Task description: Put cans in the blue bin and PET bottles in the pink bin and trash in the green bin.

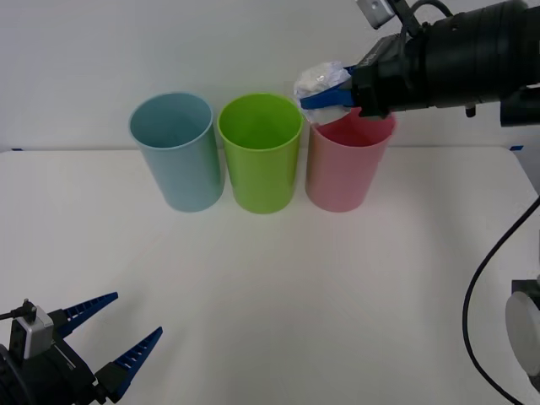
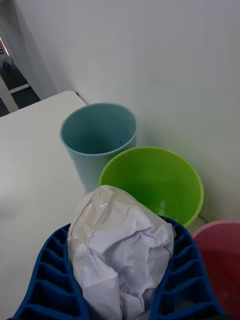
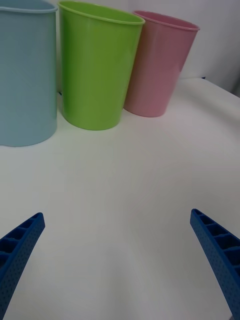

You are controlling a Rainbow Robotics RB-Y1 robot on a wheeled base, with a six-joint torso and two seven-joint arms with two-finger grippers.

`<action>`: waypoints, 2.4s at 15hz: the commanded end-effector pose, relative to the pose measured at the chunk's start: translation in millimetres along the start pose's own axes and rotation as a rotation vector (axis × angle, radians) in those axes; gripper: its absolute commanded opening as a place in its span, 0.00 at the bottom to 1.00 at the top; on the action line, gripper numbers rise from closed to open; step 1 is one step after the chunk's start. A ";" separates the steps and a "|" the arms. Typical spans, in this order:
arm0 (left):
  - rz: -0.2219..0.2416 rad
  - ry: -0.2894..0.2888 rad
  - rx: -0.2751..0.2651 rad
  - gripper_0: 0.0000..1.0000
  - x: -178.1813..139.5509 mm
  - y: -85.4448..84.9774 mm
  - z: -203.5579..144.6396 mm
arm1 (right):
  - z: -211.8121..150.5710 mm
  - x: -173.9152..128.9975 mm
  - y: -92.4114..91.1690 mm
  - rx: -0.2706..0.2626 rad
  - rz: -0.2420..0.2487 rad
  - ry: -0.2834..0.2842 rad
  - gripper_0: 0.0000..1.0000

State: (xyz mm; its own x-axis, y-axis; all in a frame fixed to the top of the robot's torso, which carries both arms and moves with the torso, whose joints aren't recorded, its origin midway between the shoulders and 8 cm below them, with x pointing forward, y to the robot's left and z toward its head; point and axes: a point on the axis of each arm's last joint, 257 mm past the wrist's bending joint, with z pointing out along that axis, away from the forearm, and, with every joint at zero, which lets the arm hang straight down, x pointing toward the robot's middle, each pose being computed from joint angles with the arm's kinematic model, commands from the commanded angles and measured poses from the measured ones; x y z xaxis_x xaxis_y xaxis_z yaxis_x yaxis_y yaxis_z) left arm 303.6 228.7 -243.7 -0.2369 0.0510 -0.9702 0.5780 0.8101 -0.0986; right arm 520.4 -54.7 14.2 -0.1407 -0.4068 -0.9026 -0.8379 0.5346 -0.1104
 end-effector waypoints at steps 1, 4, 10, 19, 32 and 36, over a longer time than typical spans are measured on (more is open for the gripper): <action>0.000 0.000 0.000 1.00 0.0 0.0 0.0 | 33.8 -14.7 -5.3 0.041 0.032 0.024 0.00; 0.000 0.000 0.000 1.00 0.0 0.0 0.0 | 63.6 -31.2 -11.4 0.088 0.041 0.047 0.00; 0.000 0.000 0.000 1.00 0.0 0.0 0.0 | 100.2 -34.9 -36.1 0.143 0.045 0.098 0.00; 0.000 0.000 0.000 1.00 0.0 0.0 0.0 | 154.2 2.3 -44.3 0.190 0.034 0.125 0.00; 0.000 0.000 0.000 1.00 0.0 0.0 0.0 | 164.0 10.1 -46.8 0.209 0.033 0.128 0.03; 0.000 0.000 0.000 1.00 0.0 0.0 0.0 | 166.4 5.1 -48.2 0.210 -0.019 0.101 1.00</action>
State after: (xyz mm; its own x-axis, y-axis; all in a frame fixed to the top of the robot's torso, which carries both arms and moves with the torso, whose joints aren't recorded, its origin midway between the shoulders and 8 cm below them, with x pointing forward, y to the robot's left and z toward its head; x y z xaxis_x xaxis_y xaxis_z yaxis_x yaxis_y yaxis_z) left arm 303.6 228.7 -243.7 -0.2369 0.0510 -0.9702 0.5780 0.8101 -0.0986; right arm 648.2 40.1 -53.7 -0.1866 -0.4868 -0.8534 -0.7125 0.6651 -0.2236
